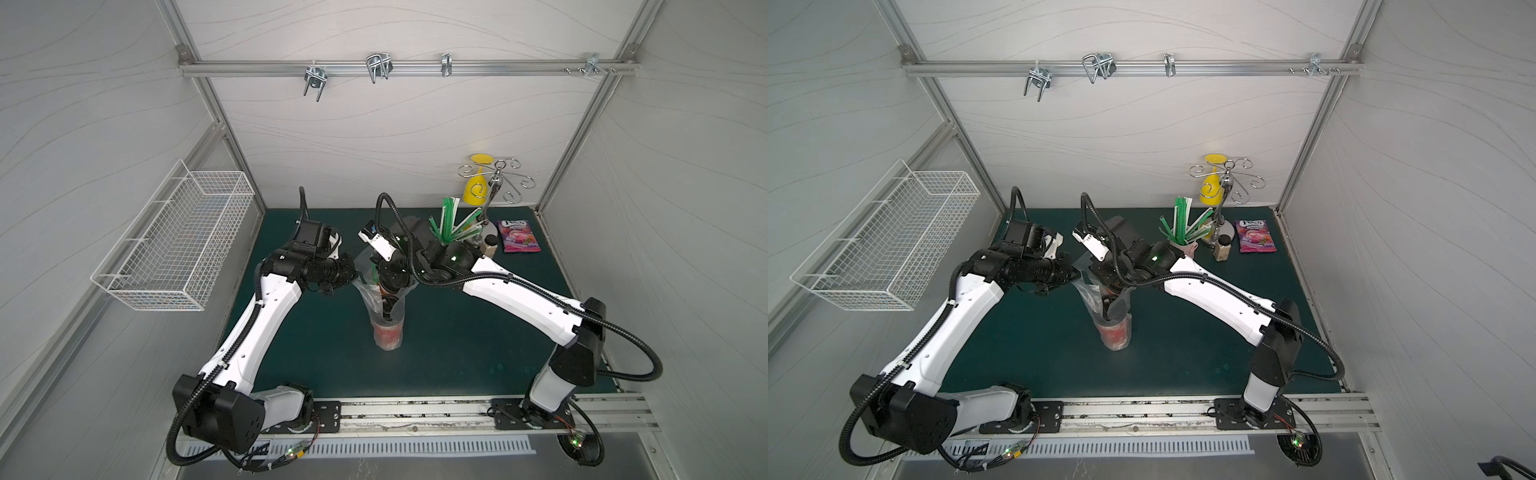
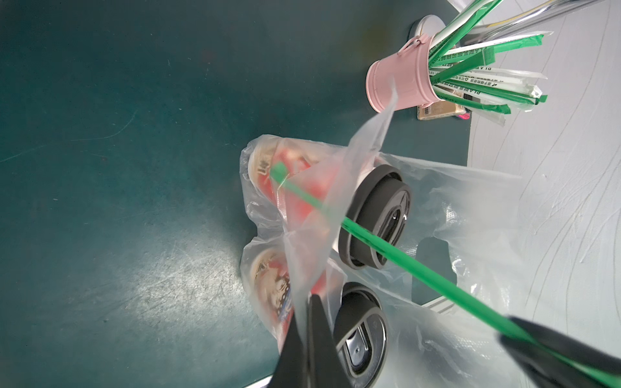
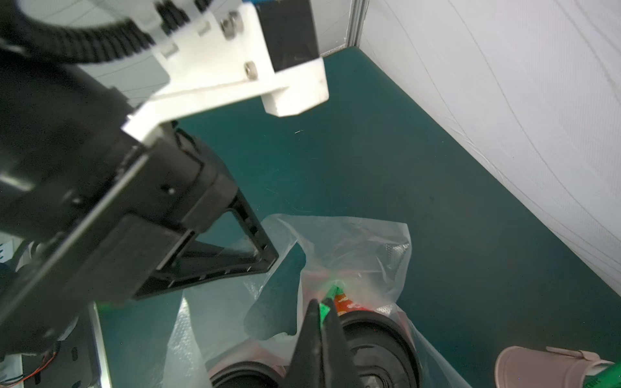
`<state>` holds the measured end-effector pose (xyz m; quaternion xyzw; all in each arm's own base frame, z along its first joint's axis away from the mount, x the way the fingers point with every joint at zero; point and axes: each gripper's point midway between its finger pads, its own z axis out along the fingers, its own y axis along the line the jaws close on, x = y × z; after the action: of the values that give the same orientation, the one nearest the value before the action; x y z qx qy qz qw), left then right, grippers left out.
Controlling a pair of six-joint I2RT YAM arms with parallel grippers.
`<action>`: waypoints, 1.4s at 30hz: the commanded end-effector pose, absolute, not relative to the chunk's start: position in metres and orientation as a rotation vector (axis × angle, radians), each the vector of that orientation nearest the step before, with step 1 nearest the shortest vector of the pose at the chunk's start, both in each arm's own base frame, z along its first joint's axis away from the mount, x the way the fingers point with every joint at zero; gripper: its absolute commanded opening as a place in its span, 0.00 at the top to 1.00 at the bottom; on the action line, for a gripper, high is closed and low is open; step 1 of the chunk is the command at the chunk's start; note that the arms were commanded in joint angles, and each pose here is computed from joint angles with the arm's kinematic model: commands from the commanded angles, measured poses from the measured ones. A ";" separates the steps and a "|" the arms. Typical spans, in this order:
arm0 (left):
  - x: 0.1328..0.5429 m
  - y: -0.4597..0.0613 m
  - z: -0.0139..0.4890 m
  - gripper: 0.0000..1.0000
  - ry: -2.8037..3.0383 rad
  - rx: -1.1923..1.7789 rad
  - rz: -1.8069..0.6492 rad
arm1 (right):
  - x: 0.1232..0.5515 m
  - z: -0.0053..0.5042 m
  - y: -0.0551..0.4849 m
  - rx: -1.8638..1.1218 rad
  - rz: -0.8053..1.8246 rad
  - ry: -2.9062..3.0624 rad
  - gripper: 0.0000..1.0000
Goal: Pack milk tea into plastic carrier bags
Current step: Place the straw in the plastic carrier bag.
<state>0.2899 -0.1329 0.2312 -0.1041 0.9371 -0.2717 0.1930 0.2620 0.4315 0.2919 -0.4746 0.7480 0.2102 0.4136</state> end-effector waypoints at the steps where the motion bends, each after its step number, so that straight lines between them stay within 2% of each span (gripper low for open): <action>1: 0.298 -0.129 0.246 1.00 2.569 -0.302 -0.753 | 0.264 0.283 0.439 -1.219 0.530 1.886 1.00; 19: 0.297 -0.128 0.247 1.00 2.564 -0.308 -0.766 | 0.282 0.236 0.445 -1.236 0.541 1.998 1.00; 21: 0.297 -0.128 0.245 1.00 2.570 -0.308 -0.766 | 0.281 0.246 0.443 -1.227 0.544 1.980 0.96; 23: 0.296 -0.128 0.243 1.00 2.572 -0.309 -0.767 | 0.280 0.265 0.440 -1.215 0.549 1.946 0.82; 25: 0.296 -0.128 0.243 1.00 2.572 -0.309 -0.768 | 0.277 0.284 0.436 -1.204 0.559 1.911 0.74; 27: 0.296 -0.128 0.244 1.00 2.571 -0.308 -0.768 | 0.273 0.302 0.430 -1.194 0.564 1.878 0.58; 31: 0.296 -0.128 0.244 1.00 2.571 -0.309 -0.770 | 0.261 0.333 0.407 -1.203 0.559 1.810 0.44; 38: 0.296 -0.129 0.244 1.00 2.574 -0.307 -0.773 | 0.281 0.349 0.308 -0.986 0.526 1.872 0.45; 40: 0.297 -0.129 0.246 0.95 2.570 -0.304 -0.780 | 0.290 0.337 0.280 -0.935 0.493 1.912 0.46; 42: 0.296 -0.129 0.247 0.86 2.567 -0.304 -0.782 | 0.299 0.323 0.259 -0.911 0.455 1.959 0.47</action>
<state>0.2919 -0.1283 0.2310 -0.1155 0.9361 -0.2691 0.1947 0.2985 0.2690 0.3586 -0.3602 0.7691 0.1892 0.4929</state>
